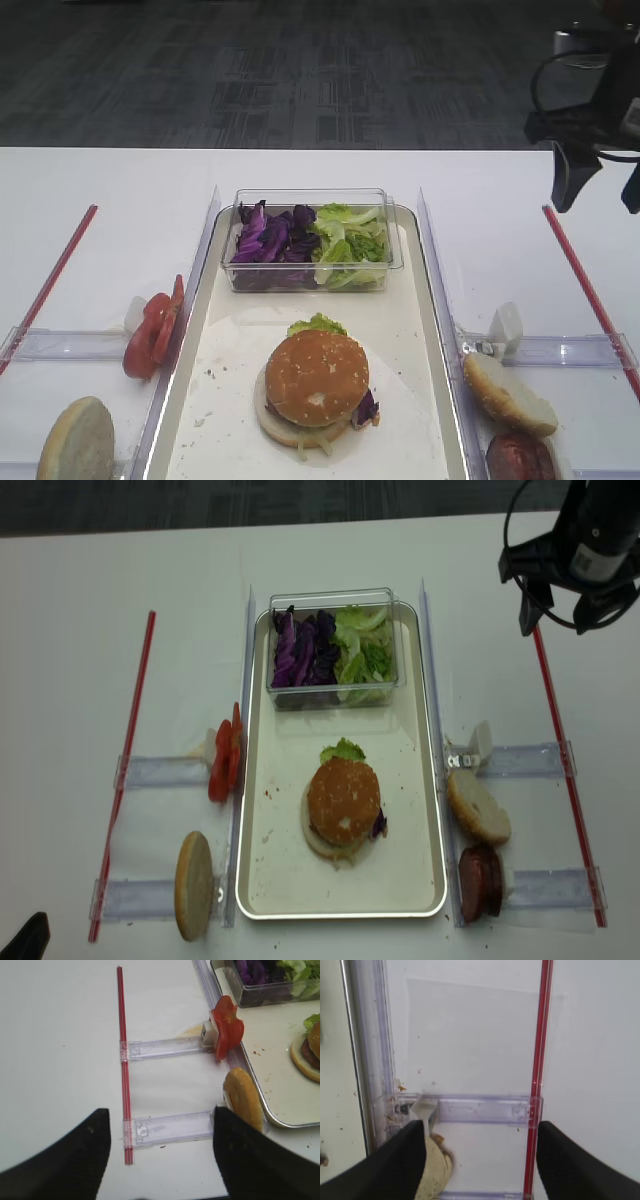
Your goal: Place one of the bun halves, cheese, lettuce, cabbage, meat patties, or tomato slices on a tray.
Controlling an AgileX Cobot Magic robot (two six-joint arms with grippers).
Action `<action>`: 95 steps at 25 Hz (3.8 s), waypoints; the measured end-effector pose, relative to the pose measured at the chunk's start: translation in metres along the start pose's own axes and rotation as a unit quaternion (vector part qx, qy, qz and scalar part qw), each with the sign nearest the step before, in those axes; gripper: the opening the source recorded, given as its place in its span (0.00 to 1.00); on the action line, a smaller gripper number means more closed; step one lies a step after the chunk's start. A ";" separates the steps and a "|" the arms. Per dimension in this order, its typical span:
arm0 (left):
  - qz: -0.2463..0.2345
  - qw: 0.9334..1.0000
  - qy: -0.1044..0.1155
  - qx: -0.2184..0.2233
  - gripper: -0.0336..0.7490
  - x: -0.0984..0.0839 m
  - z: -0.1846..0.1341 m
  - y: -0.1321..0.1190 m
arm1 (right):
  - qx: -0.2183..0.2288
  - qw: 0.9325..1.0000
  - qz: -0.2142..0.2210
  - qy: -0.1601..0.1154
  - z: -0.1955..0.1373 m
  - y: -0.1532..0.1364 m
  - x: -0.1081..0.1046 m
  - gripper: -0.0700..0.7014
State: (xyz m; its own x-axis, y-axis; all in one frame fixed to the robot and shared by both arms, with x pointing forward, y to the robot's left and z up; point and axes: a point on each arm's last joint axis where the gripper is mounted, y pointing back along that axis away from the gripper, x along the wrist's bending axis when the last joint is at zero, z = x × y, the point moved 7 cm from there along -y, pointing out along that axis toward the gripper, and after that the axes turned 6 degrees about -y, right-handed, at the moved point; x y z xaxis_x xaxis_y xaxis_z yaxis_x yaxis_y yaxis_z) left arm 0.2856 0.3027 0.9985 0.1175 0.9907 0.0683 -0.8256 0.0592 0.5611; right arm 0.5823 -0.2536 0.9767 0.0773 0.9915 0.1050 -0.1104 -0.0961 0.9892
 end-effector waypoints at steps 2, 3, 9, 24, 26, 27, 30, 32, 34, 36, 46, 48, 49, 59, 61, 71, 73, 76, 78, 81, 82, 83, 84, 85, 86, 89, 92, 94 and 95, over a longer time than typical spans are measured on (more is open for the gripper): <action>0.000 1.000 0.000 0.000 0.58 0.000 0.000 0.000 | -0.004 1.000 0.001 0.001 -0.013 0.008 -0.002 0.73; 0.000 1.000 0.000 0.000 0.58 0.000 0.000 0.000 | -0.004 1.000 0.001 0.001 -0.020 0.010 -0.003 0.73; 0.000 1.000 0.000 0.000 0.58 0.000 0.000 0.000 | -0.026 1.000 0.005 0.004 -0.062 0.034 -0.008 0.73; 0.000 1.000 0.000 0.000 0.58 0.000 0.000 0.000 | -0.121 0.992 0.020 0.025 -0.178 0.069 -0.026 0.73; 0.000 1.000 0.000 0.000 0.58 0.000 0.000 0.000 | -0.147 0.988 0.024 0.030 -0.189 0.075 -0.027 0.73; 0.000 1.000 0.000 0.000 0.58 0.000 0.000 0.000 | -0.162 0.986 0.027 0.031 -0.194 0.080 -0.028 0.73; 0.000 1.000 0.000 0.000 0.58 0.000 0.000 0.000 | -0.200 0.979 0.032 0.035 -0.209 0.089 -0.030 0.73; 0.000 1.000 0.000 0.000 0.58 0.000 0.000 0.000 | -0.225 0.973 0.036 0.037 -0.219 0.094 -0.032 0.73; 0.000 1.000 0.000 0.000 0.58 0.000 0.000 0.000 | -0.253 0.966 0.041 0.039 -0.232 0.098 -0.033 0.73; 0.000 1.000 0.000 0.000 0.58 0.000 0.000 0.000 | -0.277 0.959 0.044 0.042 -0.245 0.098 -0.036 0.73; 0.000 1.000 0.000 0.000 0.58 0.000 0.000 0.000 | -0.368 0.926 0.056 0.057 -0.292 0.081 -0.046 0.73; 0.000 1.000 0.000 0.000 0.58 0.000 0.000 0.000 | -0.381 0.921 0.058 0.059 -0.297 0.078 -0.047 0.73; 0.000 1.000 0.000 0.000 0.58 0.000 0.000 0.000 | -0.384 0.920 0.058 0.060 -0.299 0.075 -0.047 0.73; 0.000 1.000 0.000 0.000 0.58 0.000 0.000 0.000 | -0.385 0.918 0.052 0.078 -0.304 0.061 -0.049 0.73; 0.000 1.000 0.000 0.000 0.58 0.000 0.000 0.000 | -0.386 0.918 0.051 0.080 -0.303 0.061 -0.049 0.73; 0.000 1.000 0.000 0.000 0.58 0.000 0.000 0.000 | -0.411 0.907 0.048 0.078 -0.290 0.057 -0.049 0.73; 0.000 1.000 0.000 0.000 0.58 0.000 0.000 0.000 | -0.414 0.906 0.044 0.076 -0.288 0.056 -0.051 0.73; 0.000 1.000 0.000 0.000 0.58 0.000 0.000 0.000 | -0.417 0.904 0.043 0.076 -0.287 0.057 -0.051 0.73; 0.000 1.000 0.000 0.000 0.58 0.000 0.000 0.000 | -0.417 0.904 0.043 0.076 -0.287 0.057 -0.051 0.73; 0.000 1.000 0.000 0.000 0.58 0.000 0.000 0.000 | -0.418 0.904 0.042 0.076 -0.287 0.057 -0.051 0.73; 0.000 1.000 0.000 0.000 0.58 0.000 0.000 0.000 | -0.418 0.904 0.042 0.076 -0.287 0.057 -0.051 0.73; 0.000 1.000 0.000 0.000 0.58 0.000 0.000 0.000 | -0.418 0.904 0.042 0.076 -0.287 0.057 -0.051 0.73; 0.000 1.000 0.000 0.000 0.58 0.000 0.000 0.000 | -0.418 0.904 0.042 0.076 -0.287 0.057 -0.051 0.73; 0.000 1.000 0.000 0.000 0.58 0.000 0.000 0.000 | -0.418 0.904 0.042 0.076 -0.287 0.057 -0.051 0.73; 0.000 1.000 0.000 0.000 0.58 0.000 0.000 0.000 | -0.418 0.905 0.043 0.076 -0.287 0.057 -0.051 0.73; 0.000 1.000 0.000 0.000 0.58 0.000 0.000 0.000 | -0.418 0.905 0.043 0.076 -0.287 0.057 -0.051 0.73; 0.000 1.000 0.000 0.000 0.58 0.000 0.000 0.000 | -0.418 0.905 0.043 0.076 -0.287 0.057 -0.051 0.73; 0.000 1.000 0.000 0.000 0.58 0.000 0.000 0.000 | -0.418 0.904 0.040 0.075 -0.287 0.057 -0.052 0.73; 0.000 1.000 0.000 0.000 0.58 0.000 0.000 0.000 | -0.418 0.904 0.036 0.075 -0.287 0.057 -0.053 0.73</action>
State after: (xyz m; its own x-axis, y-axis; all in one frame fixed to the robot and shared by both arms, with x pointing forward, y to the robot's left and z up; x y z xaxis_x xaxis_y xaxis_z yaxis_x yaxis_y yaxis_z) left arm 0.2856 0.3027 0.9985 0.1175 0.9907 0.0683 -0.8256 0.0592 0.5611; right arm 0.2875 -0.2865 0.9978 -0.0887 0.9922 0.0881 -0.8259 -0.1227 0.5503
